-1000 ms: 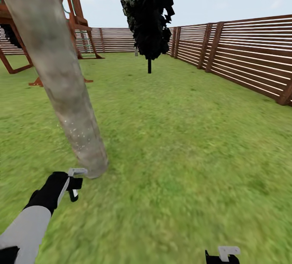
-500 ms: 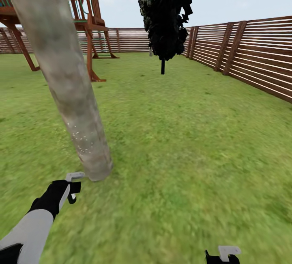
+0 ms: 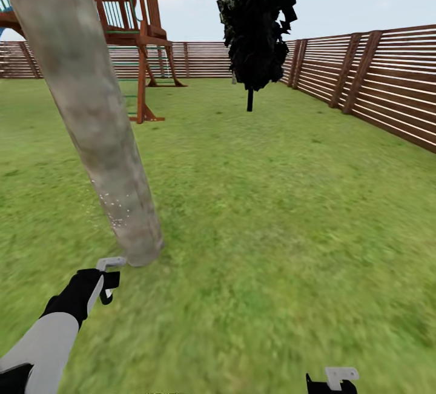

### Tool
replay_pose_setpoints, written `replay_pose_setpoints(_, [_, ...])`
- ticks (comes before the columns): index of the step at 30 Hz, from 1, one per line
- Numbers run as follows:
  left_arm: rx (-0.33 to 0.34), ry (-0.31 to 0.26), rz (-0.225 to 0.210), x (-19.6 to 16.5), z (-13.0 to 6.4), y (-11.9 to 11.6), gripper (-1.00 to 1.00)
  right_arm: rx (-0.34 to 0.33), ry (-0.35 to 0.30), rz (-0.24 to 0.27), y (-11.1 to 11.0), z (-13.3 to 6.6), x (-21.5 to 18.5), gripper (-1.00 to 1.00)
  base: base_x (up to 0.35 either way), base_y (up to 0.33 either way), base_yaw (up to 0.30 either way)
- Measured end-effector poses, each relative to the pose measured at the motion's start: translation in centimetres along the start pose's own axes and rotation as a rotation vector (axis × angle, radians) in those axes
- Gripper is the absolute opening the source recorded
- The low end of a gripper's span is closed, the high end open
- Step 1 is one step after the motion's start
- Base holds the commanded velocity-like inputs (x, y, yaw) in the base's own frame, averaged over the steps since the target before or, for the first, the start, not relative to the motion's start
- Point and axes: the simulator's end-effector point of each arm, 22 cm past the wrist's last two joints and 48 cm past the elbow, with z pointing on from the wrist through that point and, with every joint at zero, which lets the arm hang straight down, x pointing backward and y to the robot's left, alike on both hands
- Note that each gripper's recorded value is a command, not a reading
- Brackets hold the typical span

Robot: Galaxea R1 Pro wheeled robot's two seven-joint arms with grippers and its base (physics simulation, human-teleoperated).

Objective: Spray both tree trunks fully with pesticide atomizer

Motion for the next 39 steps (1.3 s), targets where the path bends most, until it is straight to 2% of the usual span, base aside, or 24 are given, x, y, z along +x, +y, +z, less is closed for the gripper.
replay_pose_setpoints(11, [0.006,0.002,-0.001,0.1,0.0,-0.4,-1.0,0.0,0.0,0.0,0.0,0.0,0.0,1.0,0.152,-0.261,0.273])
replay_pose_setpoints(19, [0.012,0.001,-0.002,0.1,0.0,-0.8,-1.0,0.001,0.0,0.001,0.0,0.0,0.0,1.0,0.108,-0.265,0.042])
replay_pose_setpoints(23, [0.002,0.002,0.007,0.1,0.0,-0.4,-1.0,0.0,0.0,0.001,0.0,0.0,0.0,1.0,0.094,-0.27,0.034])
replay_pose_setpoints(26, [-0.022,0.022,0.014,0.6,0.1,1.6,-1.0,0.0,0.0,0.0,0.0,0.0,0.0,1.0,0.098,-0.27,0.237])
replay_pose_setpoints(29, [-0.017,0.039,0.019,1.1,0.1,1.3,-1.0,0.0,0.0,0.0,0.0,0.0,0.0,1.0,0.119,-0.27,0.274])
replay_pose_setpoints(39, [-0.012,0.04,0.016,1.2,0.1,0.8,-1.0,0.0,0.0,0.001,0.0,0.0,0.0,1.0,0.212,-0.26,0.276])
